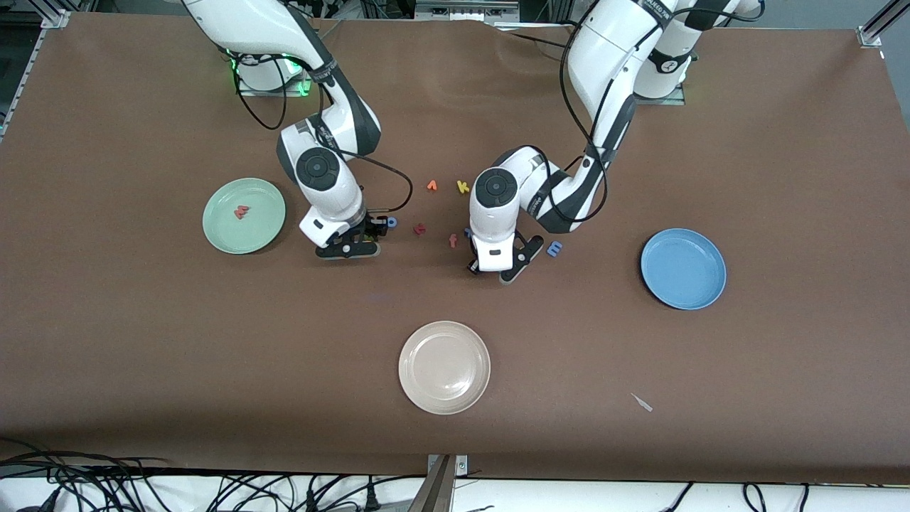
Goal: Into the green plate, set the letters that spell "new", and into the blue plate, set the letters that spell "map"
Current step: 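Grasp the green letter with the right gripper while the left gripper grasps teal, then place the teal letter with the left gripper while the right gripper places green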
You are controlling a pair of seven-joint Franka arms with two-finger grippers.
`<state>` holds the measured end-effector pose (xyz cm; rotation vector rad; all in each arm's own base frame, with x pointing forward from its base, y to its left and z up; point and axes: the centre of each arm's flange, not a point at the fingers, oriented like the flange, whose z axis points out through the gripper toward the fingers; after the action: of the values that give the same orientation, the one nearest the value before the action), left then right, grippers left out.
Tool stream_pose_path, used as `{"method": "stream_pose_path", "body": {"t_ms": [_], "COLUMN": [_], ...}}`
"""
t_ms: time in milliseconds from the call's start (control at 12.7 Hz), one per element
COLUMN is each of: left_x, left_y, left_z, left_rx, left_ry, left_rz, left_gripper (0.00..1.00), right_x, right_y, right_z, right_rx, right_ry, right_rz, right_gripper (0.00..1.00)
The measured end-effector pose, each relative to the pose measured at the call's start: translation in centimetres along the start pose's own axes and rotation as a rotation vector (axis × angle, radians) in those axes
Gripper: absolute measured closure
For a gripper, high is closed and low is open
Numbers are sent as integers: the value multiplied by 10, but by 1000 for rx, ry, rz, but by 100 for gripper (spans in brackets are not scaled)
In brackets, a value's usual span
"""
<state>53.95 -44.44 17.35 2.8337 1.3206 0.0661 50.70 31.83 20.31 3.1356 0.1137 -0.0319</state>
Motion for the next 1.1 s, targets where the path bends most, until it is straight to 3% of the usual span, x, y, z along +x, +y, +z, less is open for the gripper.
{"method": "stream_pose_path", "body": {"t_ms": [79,552,630,709,867,1103], "left_x": [0,4,5,7,17,54], "left_y": [0,0,0,0,0,3], "left_z": [0,-1,-1,-1,-4,-29], "left_rx": [1,36,46,53,97,200], "left_ry": [0,4,5,5,7,-25], "left_rz": [2,30,35,36,42,142], "left_gripper": [90,90,90,90,90,90], "right_x": [-3,-8,-8,-9,-9,-2], "right_y": [-4,-5,-5,-5,-6,9], "right_z": [6,27,27,27,26,16], "right_rx": [-4,-15,-14,-14,-15,-35], "right_ry": [-5,-19,-17,-18,-19,-33], "right_rz": [4,6,8,8,9,34], "right_gripper": [45,49,57,58,74,74]}}
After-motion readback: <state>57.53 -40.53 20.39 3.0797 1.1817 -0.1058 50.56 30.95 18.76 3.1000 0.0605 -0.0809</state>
